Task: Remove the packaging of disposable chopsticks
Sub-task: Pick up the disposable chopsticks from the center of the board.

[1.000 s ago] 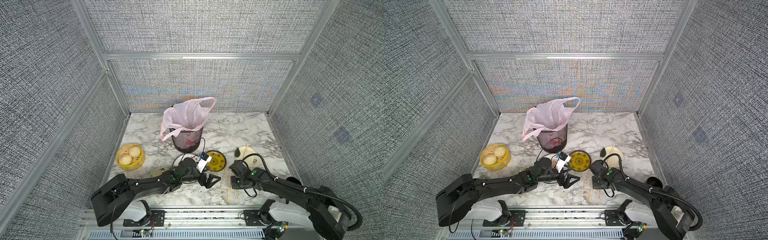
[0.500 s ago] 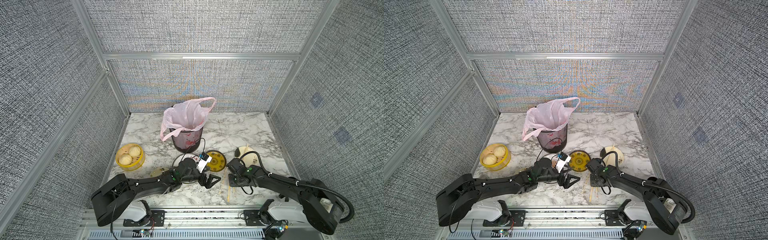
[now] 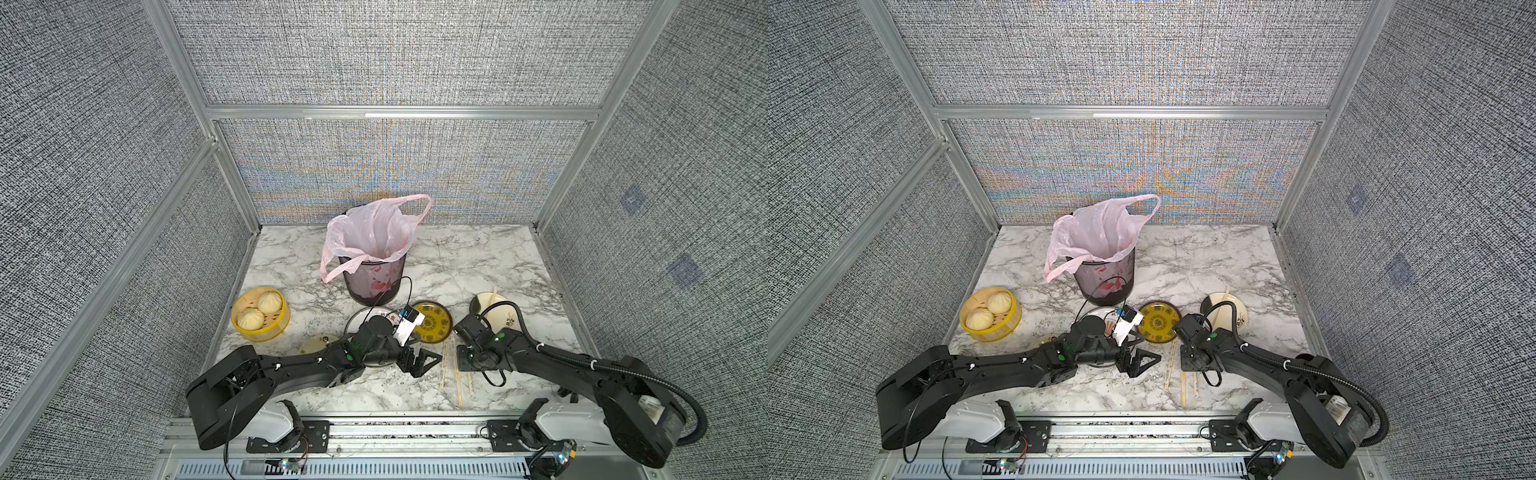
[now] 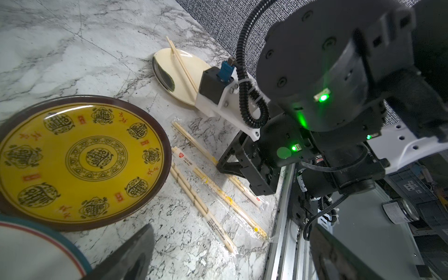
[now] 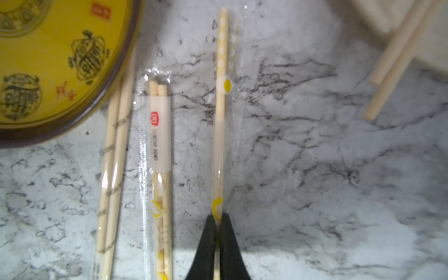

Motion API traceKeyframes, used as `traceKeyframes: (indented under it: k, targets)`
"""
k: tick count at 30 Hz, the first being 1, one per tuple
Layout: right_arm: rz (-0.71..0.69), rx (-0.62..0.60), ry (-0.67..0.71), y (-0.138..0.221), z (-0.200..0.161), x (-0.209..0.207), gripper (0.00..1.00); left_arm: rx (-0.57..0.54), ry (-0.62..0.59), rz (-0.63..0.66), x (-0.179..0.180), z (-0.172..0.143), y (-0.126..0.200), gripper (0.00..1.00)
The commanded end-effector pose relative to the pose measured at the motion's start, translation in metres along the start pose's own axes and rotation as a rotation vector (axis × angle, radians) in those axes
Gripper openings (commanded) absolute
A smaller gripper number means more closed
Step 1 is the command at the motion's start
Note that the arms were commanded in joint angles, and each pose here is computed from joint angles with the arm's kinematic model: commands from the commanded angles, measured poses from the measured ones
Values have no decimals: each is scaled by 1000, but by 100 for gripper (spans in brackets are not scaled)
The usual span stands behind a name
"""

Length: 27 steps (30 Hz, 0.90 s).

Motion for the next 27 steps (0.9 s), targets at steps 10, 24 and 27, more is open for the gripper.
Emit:
traceKeyframes:
  k: [10,24,27]
  targets:
    - [195,-188,93,32,31,22,0,-78,-21,31,4,24,-10,100]
    - [590,-654,363,138,89,88,0,-346,-55,250,16,103,22,85]
    - [647,-712,437,155,92,103,0,-377,-53,274,24,119,26,84]
Point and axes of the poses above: each gripper's point midway between its finger pads, its own y axis back along the fingers, its own x axis along the line the jaws close on, z = x × y, the point moved 1 cm from there along y, back along the fingers, and after that the axes turned 3 degrees about y, right-handed, at the moved point
